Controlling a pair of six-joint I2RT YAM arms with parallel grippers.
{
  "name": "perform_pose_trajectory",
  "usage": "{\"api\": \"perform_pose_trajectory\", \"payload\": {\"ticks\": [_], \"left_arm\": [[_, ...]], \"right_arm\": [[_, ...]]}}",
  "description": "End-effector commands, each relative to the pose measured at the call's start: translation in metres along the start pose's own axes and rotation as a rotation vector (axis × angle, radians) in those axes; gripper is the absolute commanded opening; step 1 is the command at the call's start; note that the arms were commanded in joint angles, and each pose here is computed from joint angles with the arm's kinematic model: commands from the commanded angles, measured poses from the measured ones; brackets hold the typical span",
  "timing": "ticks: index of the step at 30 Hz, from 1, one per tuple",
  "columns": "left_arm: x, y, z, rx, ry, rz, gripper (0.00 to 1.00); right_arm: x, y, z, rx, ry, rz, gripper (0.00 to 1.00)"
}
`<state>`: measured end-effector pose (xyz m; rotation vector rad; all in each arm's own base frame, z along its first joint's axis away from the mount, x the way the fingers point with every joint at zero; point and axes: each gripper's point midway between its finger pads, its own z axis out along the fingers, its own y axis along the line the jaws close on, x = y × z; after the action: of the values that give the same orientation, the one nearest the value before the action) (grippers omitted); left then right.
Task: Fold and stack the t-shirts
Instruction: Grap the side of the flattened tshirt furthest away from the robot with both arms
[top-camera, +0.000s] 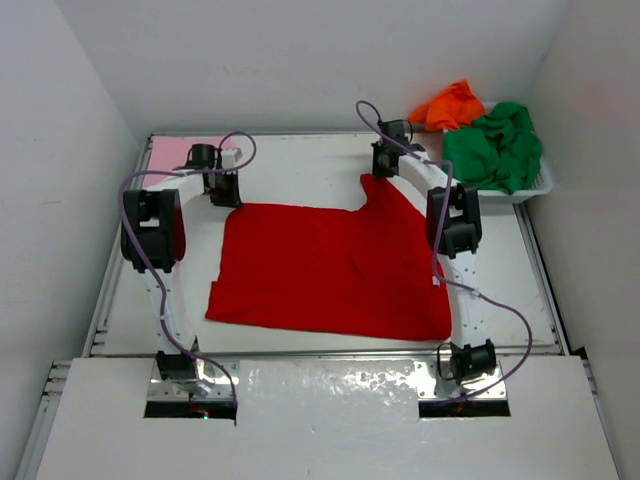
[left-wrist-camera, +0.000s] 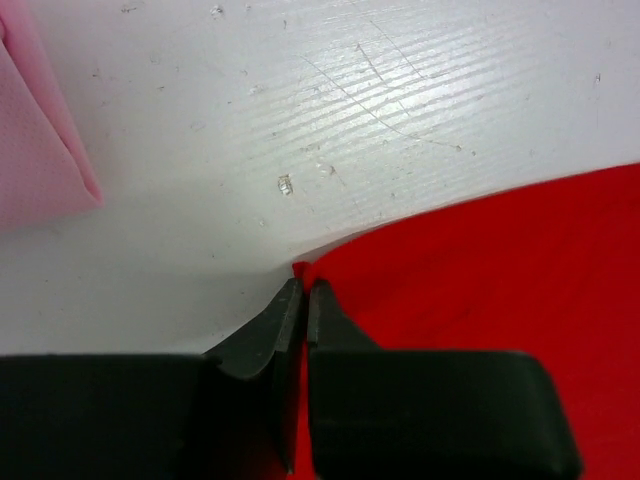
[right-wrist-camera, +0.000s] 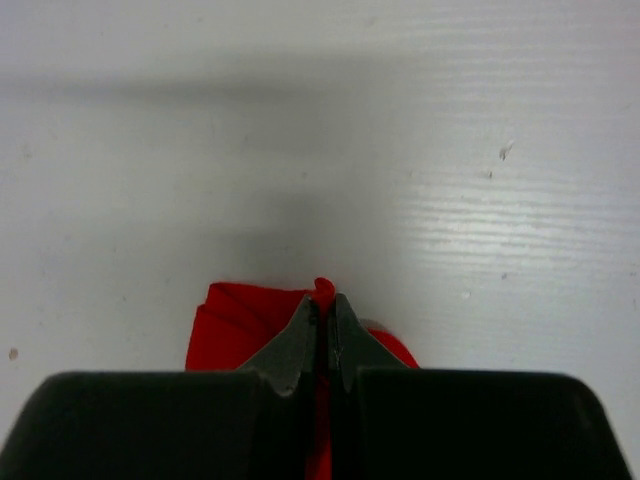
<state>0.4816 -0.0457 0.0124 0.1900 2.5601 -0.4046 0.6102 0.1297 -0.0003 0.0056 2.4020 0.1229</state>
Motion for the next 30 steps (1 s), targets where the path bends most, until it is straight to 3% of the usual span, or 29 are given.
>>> {"api": "perform_pose_trajectory", "payload": {"ticks": [1,3,4,5,7,8,10,11,20,24,30], "left_arm": [[0.004,-0.007,-0.002,0.018,0.010,0.037,0.00],[-0.013,-0.005,-0.017,-0.013,-0.053,0.102,0.00],[-0.016,-0.003,-0.022,-0.030,-0.080,0.131,0.00],[-0.031,-0.005,-0.041,-0.047,-0.137,0.198,0.00],[-0.031,-0.010,-0.053,-0.043,-0.174,0.263,0.00],[-0.040,-0.015,-0.070,-0.050,-0.214,0.330,0.00],[-0.025,-0.020,-0.077,-0.026,-0.196,0.381,0.00],[-0.026,-0.023,-0.088,-0.031,-0.210,0.418,0.00],[0.034,-0.023,-0.112,-0.034,-0.090,0.636,0.00],[0.051,-0.024,-0.114,-0.023,-0.059,0.666,0.00],[0.044,-0.029,-0.122,-0.013,-0.095,0.675,0.00]], "right_arm": [[-0.033,0.013,-0.041,-0.062,-0.060,-0.023,0.00],[-0.031,0.012,-0.053,-0.065,-0.065,-0.030,0.00],[-0.055,0.015,-0.079,-0.081,-0.134,-0.030,0.00],[-0.039,0.012,-0.083,-0.080,-0.110,-0.032,0.00],[-0.066,0.014,-0.128,-0.100,-0.214,-0.033,0.00],[-0.040,0.009,-0.130,-0.093,-0.176,-0.033,0.00],[-0.056,0.008,-0.176,-0.107,-0.273,-0.018,0.00],[-0.025,0.000,-0.176,-0.091,-0.228,-0.013,0.00],[0.075,-0.037,-0.253,-0.010,-0.199,0.062,0.00],[0.097,-0.053,-0.290,0.043,-0.207,0.070,0.00],[0.132,-0.077,-0.319,0.093,-0.184,0.121,0.00]]}}
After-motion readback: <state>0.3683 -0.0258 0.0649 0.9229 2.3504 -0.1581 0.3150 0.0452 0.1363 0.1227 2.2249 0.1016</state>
